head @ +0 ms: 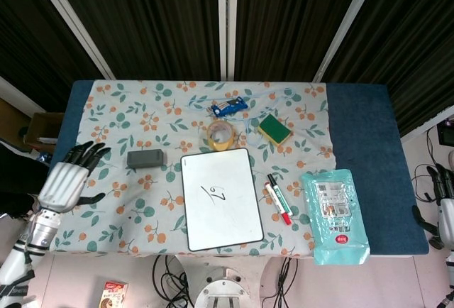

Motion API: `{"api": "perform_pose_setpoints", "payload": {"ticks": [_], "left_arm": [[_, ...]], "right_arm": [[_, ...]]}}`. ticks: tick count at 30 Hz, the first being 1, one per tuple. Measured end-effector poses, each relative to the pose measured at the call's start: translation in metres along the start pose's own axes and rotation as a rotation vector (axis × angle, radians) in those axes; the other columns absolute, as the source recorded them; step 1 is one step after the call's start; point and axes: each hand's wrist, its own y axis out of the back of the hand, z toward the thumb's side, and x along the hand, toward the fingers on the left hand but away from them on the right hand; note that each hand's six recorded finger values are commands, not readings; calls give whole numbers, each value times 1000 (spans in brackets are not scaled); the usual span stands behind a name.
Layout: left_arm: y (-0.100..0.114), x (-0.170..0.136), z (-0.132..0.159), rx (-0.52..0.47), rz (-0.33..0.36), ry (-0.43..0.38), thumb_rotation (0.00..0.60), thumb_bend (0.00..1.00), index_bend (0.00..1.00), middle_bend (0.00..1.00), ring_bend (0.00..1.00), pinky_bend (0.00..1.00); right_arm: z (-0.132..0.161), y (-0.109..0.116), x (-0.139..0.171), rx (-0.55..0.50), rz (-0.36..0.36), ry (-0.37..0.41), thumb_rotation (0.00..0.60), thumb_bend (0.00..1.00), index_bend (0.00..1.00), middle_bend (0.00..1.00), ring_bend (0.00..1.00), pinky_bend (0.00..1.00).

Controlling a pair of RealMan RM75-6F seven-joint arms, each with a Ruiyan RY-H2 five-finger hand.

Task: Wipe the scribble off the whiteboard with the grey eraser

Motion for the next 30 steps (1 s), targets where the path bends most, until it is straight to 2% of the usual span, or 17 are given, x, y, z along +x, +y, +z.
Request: {"api": "perform_pose_setpoints", "payload": {"ticks": [5,9,14,20,26,30], "left_arm": [[-17,54,34,-73,-73,-73,600,0,162,142,90,182],[-41,87,47,-112,-120,-52,600,3,168,175,122,211],[-73,117,49,-104,-205,0,600,4,167,179,133,234],[-94,137,48,-55,-250,46,600,8,205,227,177,289],[-102,141,43,-38,-257,86,600,46,284,316,248,359],[-107,142,39,-33,-268,103,600,65,298,331,261,365]], "right_arm": [[-4,4,3,0,-10,-11,600,257,0,0,0,0],[-6,7,4,-1,-15,-16,600,258,0,0,0,0],[-10,7,4,-5,-15,-26,600,258,0,0,0,0],[-14,2,3,-10,-1,-33,600,258,0,0,0,0],[-16,1,2,-10,1,-38,600,258,0,0,0,0],[-16,0,2,-9,4,-37,600,259,0,0,0,0]]}}
